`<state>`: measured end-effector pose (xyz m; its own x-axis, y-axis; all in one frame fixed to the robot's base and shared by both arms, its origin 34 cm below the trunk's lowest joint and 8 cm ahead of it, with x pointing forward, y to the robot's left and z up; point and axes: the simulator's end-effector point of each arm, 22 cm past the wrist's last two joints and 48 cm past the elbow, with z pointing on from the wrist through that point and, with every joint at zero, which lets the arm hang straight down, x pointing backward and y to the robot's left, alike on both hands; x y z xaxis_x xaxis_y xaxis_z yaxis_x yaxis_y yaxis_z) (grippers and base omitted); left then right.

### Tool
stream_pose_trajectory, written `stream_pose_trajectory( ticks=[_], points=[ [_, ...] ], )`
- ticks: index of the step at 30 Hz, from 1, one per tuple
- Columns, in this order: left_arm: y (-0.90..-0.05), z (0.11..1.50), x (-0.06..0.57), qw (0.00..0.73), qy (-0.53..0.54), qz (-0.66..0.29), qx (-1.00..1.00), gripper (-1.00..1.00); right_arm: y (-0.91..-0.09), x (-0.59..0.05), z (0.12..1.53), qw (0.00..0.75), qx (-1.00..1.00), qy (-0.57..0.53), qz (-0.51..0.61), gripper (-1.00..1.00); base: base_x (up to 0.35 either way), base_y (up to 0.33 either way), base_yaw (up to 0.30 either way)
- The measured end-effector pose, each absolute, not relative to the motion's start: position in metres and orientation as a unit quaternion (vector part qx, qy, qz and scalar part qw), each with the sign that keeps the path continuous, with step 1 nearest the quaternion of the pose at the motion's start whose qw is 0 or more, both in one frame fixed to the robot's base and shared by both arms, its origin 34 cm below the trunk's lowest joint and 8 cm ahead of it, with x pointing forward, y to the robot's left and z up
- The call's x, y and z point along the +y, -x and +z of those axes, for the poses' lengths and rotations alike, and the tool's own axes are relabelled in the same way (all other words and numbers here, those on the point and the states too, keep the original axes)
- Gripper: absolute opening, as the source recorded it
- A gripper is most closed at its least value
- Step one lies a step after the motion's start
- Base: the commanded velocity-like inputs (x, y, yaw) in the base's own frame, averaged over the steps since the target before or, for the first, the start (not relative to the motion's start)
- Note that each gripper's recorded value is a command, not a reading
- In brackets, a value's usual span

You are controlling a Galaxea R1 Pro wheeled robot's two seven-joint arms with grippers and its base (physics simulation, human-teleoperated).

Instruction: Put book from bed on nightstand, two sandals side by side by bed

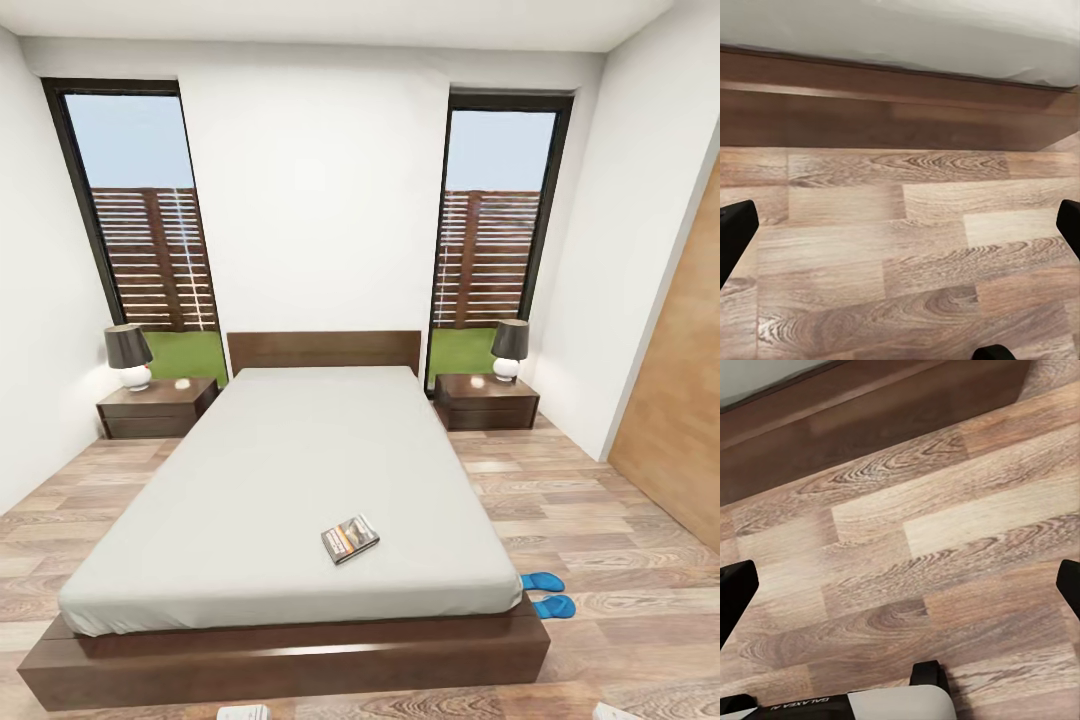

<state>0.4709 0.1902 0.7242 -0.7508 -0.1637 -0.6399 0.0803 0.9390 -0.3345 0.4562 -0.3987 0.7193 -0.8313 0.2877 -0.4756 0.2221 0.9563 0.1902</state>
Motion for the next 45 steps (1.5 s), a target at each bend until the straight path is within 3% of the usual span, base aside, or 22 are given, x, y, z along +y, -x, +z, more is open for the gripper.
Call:
stream_pose_trajectory(
  ticks=[21,35,45],
  points=[
    [-0.472,0.724,0.207,0.355,0.027,-0.162,0.92,1.0,-0.456,-0.399,0.719,0.258,0.955,-0.133,0.063,1.0,0.161,0.0,0.0],
    [-0.472,0.724,0.207,0.355,0.028,-0.163,0.92,1.0,-0.456,-0.399,0.72,0.258,0.955,-0.133,0.063,1.0,0.296,0.0,0.0],
    [-0.472,0.724,0.206,0.355,0.027,-0.163,0.92,1.0,-0.456,-0.398,0.719,0.258,0.955,-0.134,0.064,1.0,0.041,0.0,0.024]
  ],
)
